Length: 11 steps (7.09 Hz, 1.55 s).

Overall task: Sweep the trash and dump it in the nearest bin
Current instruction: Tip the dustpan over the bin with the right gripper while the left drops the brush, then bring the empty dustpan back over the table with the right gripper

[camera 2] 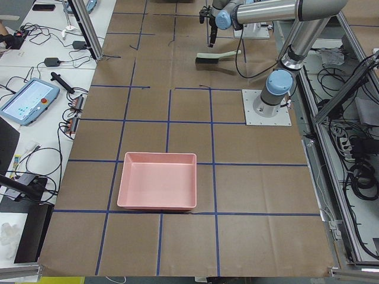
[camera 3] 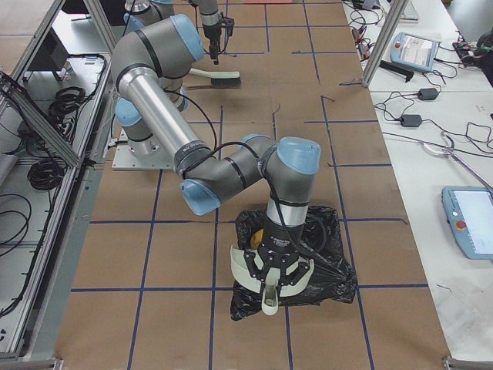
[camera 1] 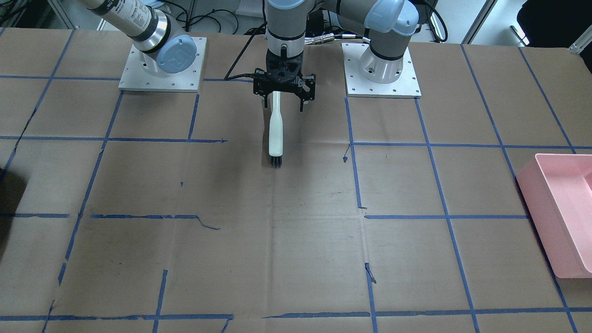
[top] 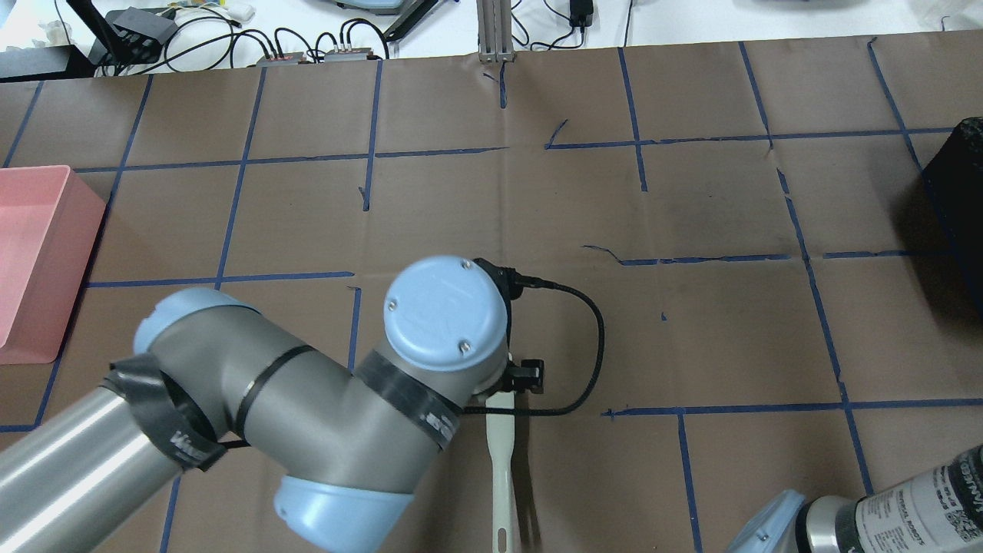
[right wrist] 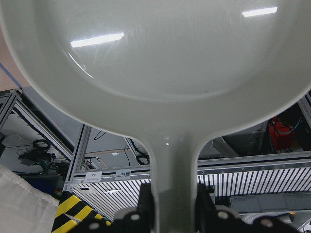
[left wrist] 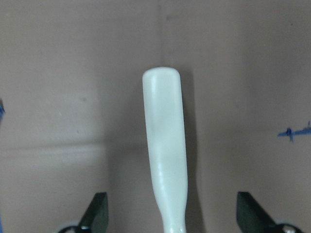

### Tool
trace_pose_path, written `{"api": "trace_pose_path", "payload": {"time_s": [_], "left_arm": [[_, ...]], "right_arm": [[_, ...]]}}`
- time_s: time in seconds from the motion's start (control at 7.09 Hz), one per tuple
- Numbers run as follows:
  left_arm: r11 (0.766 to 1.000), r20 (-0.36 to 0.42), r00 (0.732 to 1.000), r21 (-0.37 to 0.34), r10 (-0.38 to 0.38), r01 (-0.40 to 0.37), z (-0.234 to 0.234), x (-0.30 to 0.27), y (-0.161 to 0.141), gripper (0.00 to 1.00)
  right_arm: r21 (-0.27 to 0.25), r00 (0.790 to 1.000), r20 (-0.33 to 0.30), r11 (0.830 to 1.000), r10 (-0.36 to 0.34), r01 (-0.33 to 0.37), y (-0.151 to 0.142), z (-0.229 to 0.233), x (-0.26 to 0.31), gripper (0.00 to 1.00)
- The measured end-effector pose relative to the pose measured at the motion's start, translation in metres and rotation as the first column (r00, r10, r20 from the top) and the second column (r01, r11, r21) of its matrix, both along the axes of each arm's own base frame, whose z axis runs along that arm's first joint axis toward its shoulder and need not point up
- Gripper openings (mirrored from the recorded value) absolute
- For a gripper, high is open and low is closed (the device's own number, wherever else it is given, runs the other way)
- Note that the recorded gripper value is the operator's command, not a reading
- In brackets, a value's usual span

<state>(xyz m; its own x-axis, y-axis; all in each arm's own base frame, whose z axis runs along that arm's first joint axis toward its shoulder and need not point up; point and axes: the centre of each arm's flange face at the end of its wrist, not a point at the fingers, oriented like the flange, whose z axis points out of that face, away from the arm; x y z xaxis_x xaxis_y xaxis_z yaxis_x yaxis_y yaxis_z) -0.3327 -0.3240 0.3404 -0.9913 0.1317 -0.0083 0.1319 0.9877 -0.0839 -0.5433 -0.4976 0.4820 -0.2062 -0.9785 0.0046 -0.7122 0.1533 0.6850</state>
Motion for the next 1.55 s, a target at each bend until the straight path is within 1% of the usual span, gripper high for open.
{"api": "trace_pose_path", "payload": {"time_s": [0.14, 0.28, 0.42, 0.56, 0.85, 0.99, 1.27, 1.41, 1.55], "left_arm": [[0.999, 0.006, 0.999, -0.008, -0.032, 0.032, 0.026, 0.023, -0.024, 0.99], [0.997, 0.011, 0.998, -0.028, -0.068, 0.068, 0.049, 0.045, -0.045, 0.99], [0.995, 0.015, 0.996, -0.049, -0.09, 0.09, 0.068, 0.063, -0.06, 0.99], [0.995, 0.02, 0.996, -0.053, -0.084, 0.085, 0.086, 0.079, -0.07, 0.99], [0.998, 0.027, 0.999, -0.044, -0.036, 0.037, 0.119, 0.119, -0.089, 0.98], [0.998, 0.032, 0.999, -0.049, -0.04, 0.041, 0.131, 0.14, -0.1, 0.98], [0.998, 0.034, 0.999, -0.052, -0.043, 0.045, 0.139, 0.17, -0.113, 0.99], [0.998, 0.033, 0.999, -0.053, -0.037, 0.039, 0.14, 0.177, -0.116, 0.99], [0.998, 0.035, 0.999, -0.052, -0.035, 0.037, 0.139, 0.179, -0.117, 0.99]], "right_arm": [[0.001, 1.0, -0.007, 1.0, -0.005, 0.005, 0.001, 0.0, 0.0, 0.02], [0.004, 0.999, -0.027, 1.0, -0.021, 0.021, 0.002, 0.002, -0.001, 0.02], [0.01, 0.997, -0.057, 0.999, -0.042, 0.043, 0.004, 0.004, -0.002, 0.02], [0.012, 0.995, -0.079, 0.998, -0.053, 0.055, 0.004, 0.006, -0.002, 0.02], [0.003, 0.994, -0.09, 0.998, -0.056, 0.056, 0.0, 0.008, 0.002, 0.02], [-0.015, 0.995, -0.091, 0.999, -0.049, 0.048, -0.009, 0.01, 0.012, 0.02], [-0.078, 0.996, -0.085, 0.997, -0.016, 0.009, -0.03, 0.026, 0.047, 0.02], [-0.115, 0.998, -0.06, 0.993, -0.01, 0.003, -0.035, 0.031, 0.064, 0.02], [-0.153, 1.0, -0.016, 0.988, -0.02, 0.018, -0.032, 0.034, 0.082, 0.02]]}}
